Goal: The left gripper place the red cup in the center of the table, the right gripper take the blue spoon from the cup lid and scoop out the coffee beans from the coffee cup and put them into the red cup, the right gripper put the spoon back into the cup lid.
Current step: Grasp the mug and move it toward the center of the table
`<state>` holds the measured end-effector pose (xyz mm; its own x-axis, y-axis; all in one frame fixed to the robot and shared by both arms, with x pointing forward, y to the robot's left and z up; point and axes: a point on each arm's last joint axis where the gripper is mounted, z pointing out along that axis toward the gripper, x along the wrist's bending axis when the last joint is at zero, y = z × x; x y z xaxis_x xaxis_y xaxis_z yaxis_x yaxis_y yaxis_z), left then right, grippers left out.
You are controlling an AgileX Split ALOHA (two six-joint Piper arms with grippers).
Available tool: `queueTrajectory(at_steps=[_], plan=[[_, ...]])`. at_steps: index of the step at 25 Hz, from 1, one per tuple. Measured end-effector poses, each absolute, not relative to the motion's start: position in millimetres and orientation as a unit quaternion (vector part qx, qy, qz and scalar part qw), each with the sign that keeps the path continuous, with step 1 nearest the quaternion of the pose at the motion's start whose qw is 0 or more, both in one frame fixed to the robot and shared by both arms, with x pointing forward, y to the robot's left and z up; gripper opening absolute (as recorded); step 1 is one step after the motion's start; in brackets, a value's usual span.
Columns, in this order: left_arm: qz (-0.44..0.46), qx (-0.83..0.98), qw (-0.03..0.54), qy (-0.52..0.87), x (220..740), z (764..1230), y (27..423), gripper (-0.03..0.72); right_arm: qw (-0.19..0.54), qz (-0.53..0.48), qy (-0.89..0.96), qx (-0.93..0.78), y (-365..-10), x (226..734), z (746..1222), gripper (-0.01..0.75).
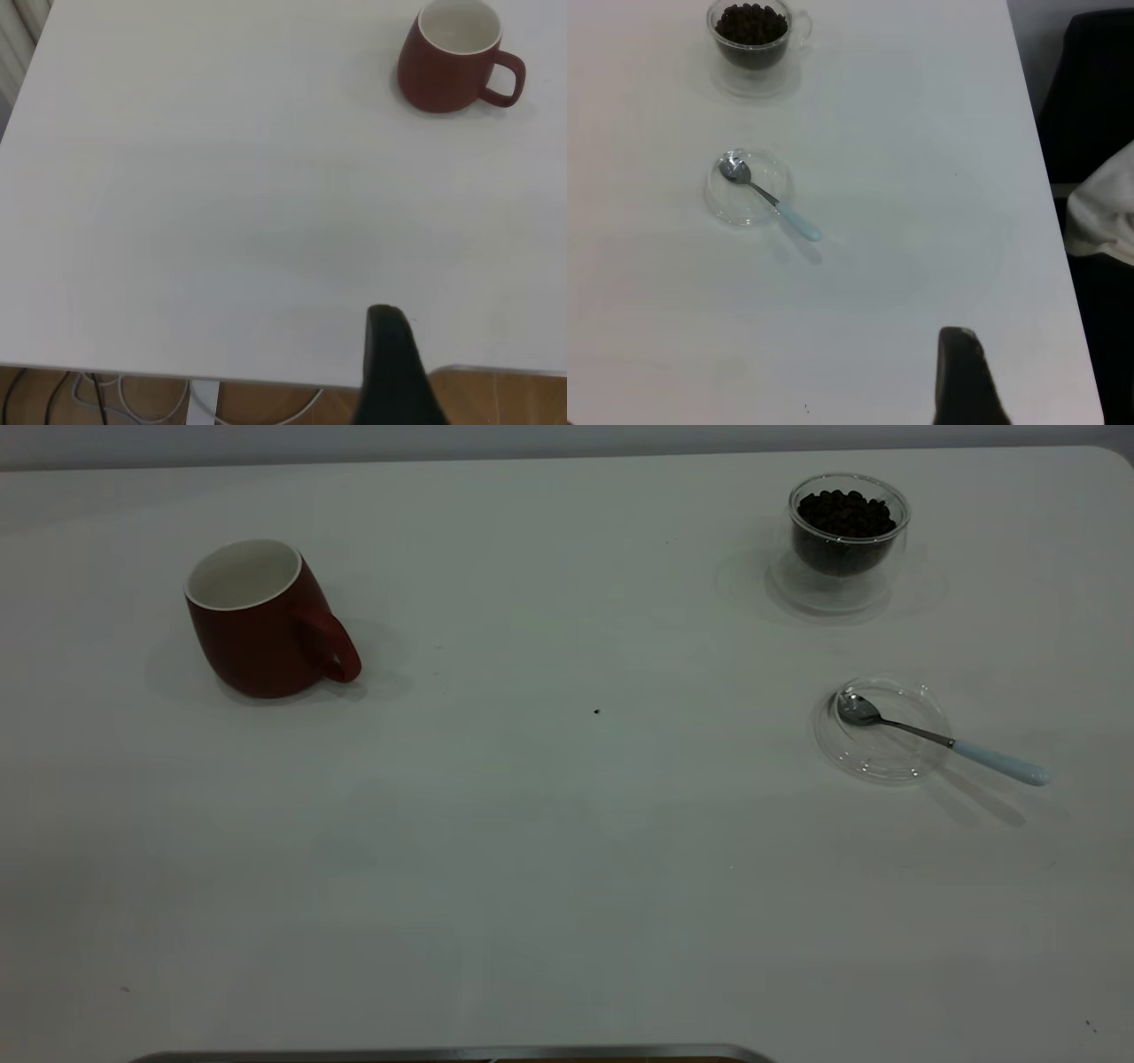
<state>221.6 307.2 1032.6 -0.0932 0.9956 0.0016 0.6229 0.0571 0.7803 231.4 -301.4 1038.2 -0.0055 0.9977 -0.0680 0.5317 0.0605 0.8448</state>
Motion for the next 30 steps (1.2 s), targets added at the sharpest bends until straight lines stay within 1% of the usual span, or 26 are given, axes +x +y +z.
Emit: queueTrajectory(at_steps=[7,11,16,21,25,30], plan=[[0.318,0.61,0.29,0.665,223.1,1034.7,307.3,0.532,0.362,0.322,0.632,0.605,-301.4,231.4,1038.2,0.478],[0.299,0.624,0.27,0.669,239.2,1058.1,307.3,0.532,0.362,0.322,0.632,0.605,-301.4,231.4,1038.2,0.478],[0.255,0.665,0.217,0.668,289.0,1092.9,306.2,0.536,0.362,0.322,0.632,0.605,-301.4,231.4,1038.2,0.478],[0.214,0.696,0.17,0.664,349.7,1111.1,305.0,0.535,0.362,0.322,0.632,0.605,-301.4,231.4,1038.2,0.478],[0.17,0.721,0.122,0.661,401.3,1109.0,304.4,0.537,0.362,0.322,0.632,0.605,-301.4,231.4,1038.2,0.478],[0.132,0.772,0.066,0.618,464.4,1086.1,304.7,0.538,0.362,0.322,0.632,0.605,-301.4,231.4,1038.2,0.478]])
